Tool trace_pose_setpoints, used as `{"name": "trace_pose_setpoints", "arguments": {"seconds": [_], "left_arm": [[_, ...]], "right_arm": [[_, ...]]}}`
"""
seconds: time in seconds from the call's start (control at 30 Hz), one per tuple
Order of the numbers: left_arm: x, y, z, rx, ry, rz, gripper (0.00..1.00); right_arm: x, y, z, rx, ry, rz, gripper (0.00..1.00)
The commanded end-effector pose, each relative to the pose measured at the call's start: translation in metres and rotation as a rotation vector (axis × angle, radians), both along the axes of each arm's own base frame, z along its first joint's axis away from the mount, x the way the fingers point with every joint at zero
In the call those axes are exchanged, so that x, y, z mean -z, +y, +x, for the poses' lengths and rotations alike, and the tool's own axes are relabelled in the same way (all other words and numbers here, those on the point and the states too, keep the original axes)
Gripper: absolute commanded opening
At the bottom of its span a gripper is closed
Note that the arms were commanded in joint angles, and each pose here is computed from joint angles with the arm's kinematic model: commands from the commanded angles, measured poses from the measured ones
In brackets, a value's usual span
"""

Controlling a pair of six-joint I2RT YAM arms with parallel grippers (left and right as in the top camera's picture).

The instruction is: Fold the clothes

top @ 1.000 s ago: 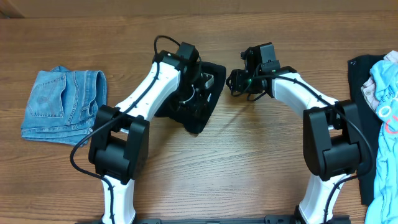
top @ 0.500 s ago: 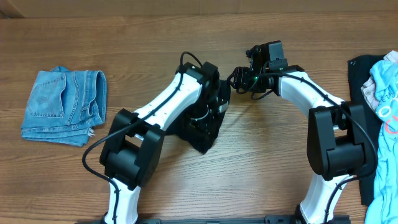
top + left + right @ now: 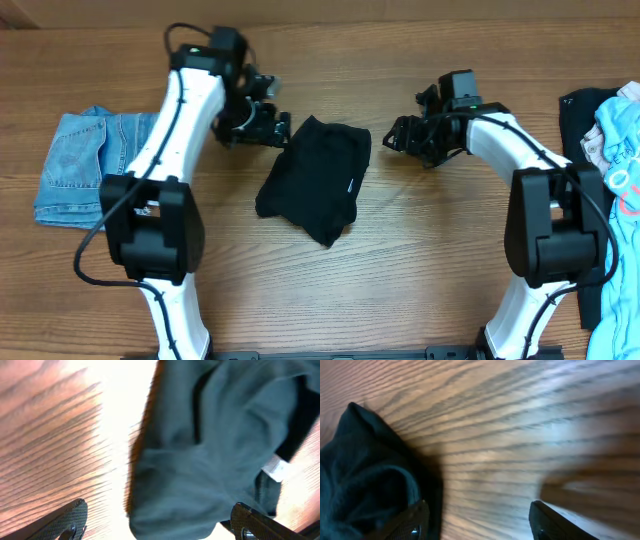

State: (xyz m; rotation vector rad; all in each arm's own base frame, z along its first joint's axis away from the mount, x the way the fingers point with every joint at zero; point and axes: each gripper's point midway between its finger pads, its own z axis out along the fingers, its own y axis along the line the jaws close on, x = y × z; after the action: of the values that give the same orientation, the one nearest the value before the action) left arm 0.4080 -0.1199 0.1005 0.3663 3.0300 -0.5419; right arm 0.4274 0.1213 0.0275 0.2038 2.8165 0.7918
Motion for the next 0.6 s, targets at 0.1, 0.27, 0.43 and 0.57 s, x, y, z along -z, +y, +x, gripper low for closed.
{"name": "trace_pose_setpoints", "arguments": {"seconds": [0.1,0.27,0.43,0.57], "left_arm": [[0.066,-0.032,-0.032,0.099,0.218,-0.167,0.94],[0.088,-0.052,-0.042,0.094,0.321,-0.295,0.95],[0.102,-0.066,-0.045,0.084,0.360,-0.353,0.75],[0.103,-0.076,-0.035,0.030,0.350,-0.373,0.09]], "right_arm": [[-0.028,0.010,-0.009,-0.102,-0.041,0.104,0.66],[-0.026,0.010,-0.015,-0.103,-0.011,0.102,0.64],[-0.025,0.010,-0.018,-0.103,0.000,0.102,0.64],[-0.025,0.010,-0.019,-0.102,0.007,0.102,0.63]]}}
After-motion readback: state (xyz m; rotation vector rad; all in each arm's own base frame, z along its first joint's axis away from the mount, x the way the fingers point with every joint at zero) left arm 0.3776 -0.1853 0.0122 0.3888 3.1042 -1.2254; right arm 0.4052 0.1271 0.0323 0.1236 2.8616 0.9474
